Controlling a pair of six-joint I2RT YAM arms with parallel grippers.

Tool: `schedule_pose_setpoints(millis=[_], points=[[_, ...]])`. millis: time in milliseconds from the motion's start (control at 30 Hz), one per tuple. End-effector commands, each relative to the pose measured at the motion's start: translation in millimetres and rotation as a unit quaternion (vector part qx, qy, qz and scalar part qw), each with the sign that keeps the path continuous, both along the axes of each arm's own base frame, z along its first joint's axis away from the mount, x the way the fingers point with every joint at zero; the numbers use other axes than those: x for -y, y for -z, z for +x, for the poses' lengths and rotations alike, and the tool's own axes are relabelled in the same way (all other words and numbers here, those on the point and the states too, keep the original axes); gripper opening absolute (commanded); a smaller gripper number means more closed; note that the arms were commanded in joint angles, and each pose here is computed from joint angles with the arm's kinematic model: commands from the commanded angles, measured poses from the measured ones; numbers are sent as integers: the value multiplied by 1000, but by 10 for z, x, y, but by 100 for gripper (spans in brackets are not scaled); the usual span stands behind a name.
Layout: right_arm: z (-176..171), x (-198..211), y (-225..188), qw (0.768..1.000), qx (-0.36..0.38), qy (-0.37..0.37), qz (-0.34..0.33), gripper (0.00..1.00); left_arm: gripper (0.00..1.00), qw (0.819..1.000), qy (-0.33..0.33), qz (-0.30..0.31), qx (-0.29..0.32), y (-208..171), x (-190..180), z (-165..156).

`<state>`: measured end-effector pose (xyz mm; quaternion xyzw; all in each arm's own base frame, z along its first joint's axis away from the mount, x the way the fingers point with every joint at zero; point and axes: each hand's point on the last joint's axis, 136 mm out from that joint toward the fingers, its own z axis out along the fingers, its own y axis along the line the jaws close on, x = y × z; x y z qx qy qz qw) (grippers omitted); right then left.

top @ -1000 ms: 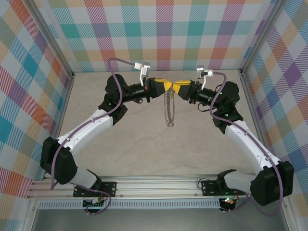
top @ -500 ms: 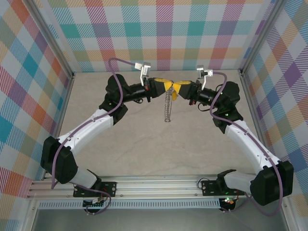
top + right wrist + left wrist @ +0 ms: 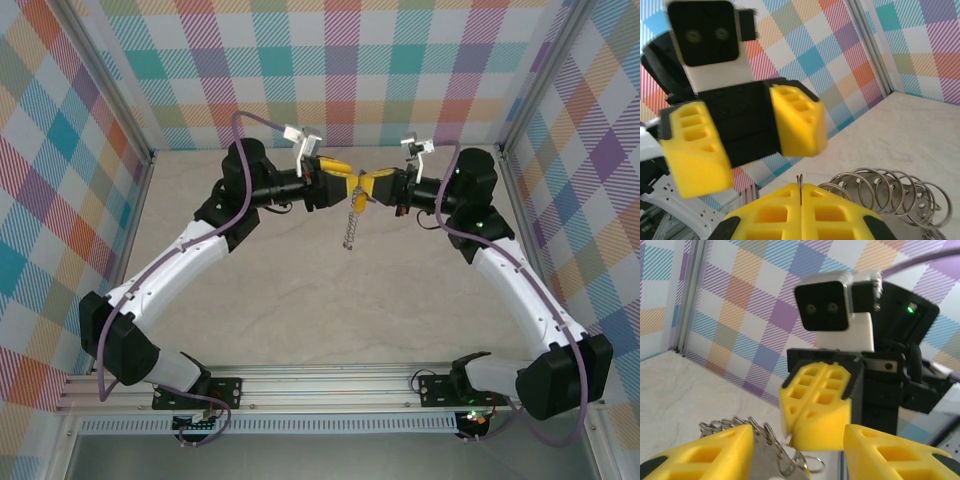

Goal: Put the keys on the keyring

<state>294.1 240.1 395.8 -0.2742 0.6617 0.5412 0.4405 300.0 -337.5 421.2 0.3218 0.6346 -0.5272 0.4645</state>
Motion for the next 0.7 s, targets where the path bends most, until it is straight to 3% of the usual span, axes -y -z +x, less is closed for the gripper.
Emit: schedule_pose_setpoints(millis=[0,100,333,667], points=[[-59,8,47,999,9,-42,-28,0,51,998,-2,38,40,-92,-149,-57],[-32,13,78,997,0,-65,-39,0,50,997,10,62,41,-56,-190,-21],[25,-7,51,993,-15,-113,-36,0,37,991,75,113,10,111,-180,-3],[128,-59,100,990,-35,-136,-25,0,35,985,118,122,-25,282,-44,113]])
